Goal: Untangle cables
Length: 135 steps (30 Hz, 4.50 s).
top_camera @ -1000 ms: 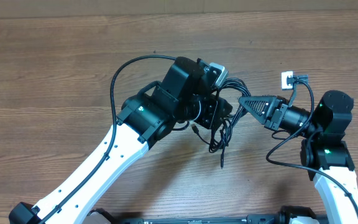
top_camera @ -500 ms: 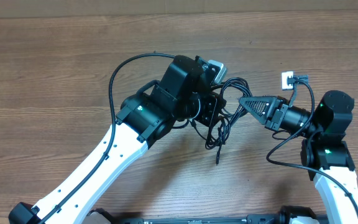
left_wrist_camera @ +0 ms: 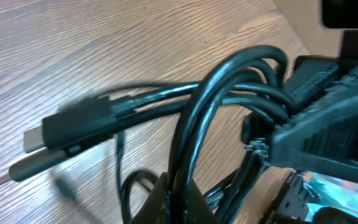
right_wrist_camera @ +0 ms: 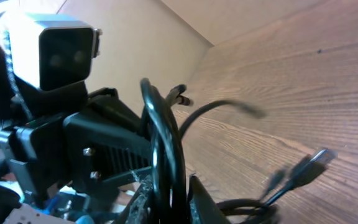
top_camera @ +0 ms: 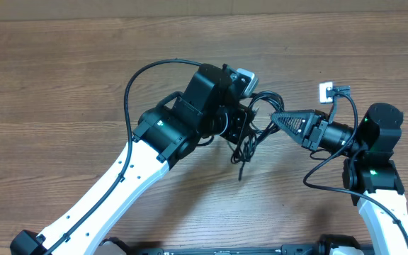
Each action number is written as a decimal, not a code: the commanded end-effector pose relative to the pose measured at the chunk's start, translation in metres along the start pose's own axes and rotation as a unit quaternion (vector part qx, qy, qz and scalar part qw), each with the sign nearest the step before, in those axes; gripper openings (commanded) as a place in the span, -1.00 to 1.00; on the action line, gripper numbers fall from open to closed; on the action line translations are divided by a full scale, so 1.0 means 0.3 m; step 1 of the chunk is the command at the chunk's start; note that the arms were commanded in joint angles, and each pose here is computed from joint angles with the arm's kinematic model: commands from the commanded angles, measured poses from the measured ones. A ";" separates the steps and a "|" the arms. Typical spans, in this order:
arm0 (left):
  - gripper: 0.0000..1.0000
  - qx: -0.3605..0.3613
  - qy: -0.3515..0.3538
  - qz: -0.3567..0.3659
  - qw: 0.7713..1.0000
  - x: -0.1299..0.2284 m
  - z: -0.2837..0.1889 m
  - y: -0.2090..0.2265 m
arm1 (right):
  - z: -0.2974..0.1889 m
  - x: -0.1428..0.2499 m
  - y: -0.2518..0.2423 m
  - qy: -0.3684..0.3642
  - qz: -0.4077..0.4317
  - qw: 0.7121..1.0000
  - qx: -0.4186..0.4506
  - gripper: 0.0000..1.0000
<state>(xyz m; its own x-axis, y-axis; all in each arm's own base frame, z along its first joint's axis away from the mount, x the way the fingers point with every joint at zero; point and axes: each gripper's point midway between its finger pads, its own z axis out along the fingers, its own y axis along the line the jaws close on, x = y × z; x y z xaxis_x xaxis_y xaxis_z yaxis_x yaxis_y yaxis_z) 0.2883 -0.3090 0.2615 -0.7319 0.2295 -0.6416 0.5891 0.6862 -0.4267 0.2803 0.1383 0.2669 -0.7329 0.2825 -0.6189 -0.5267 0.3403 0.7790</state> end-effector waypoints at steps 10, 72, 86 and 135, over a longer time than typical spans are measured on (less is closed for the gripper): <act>-0.92 -0.023 0.004 -0.001 1.000 -0.003 -0.008 0.042 | 0.000 -0.025 0.019 -0.006 -0.082 0.997 0.002 -0.37; -0.92 0.052 0.055 -0.026 0.997 0.060 -0.032 0.006 | -0.010 0.046 -0.115 0.027 -0.214 0.973 0.084 0.84; -0.92 0.075 0.057 -0.037 0.995 0.057 -0.035 -0.022 | -0.010 0.045 -0.112 0.028 -0.237 0.968 0.081 -0.92; -0.92 0.098 0.065 -0.028 0.993 0.081 -0.013 -0.120 | -0.005 0.047 -0.079 0.029 -0.244 0.968 0.053 -0.92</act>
<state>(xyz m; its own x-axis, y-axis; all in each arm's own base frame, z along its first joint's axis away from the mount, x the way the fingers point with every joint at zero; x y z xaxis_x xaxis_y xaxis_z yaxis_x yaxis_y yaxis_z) 0.2498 -0.3180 0.2575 -0.8020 0.2911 -0.5217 0.5816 0.5799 -0.5705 0.2811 0.1321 0.2305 -0.4559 0.0177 -0.8899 -0.7549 0.5220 0.3971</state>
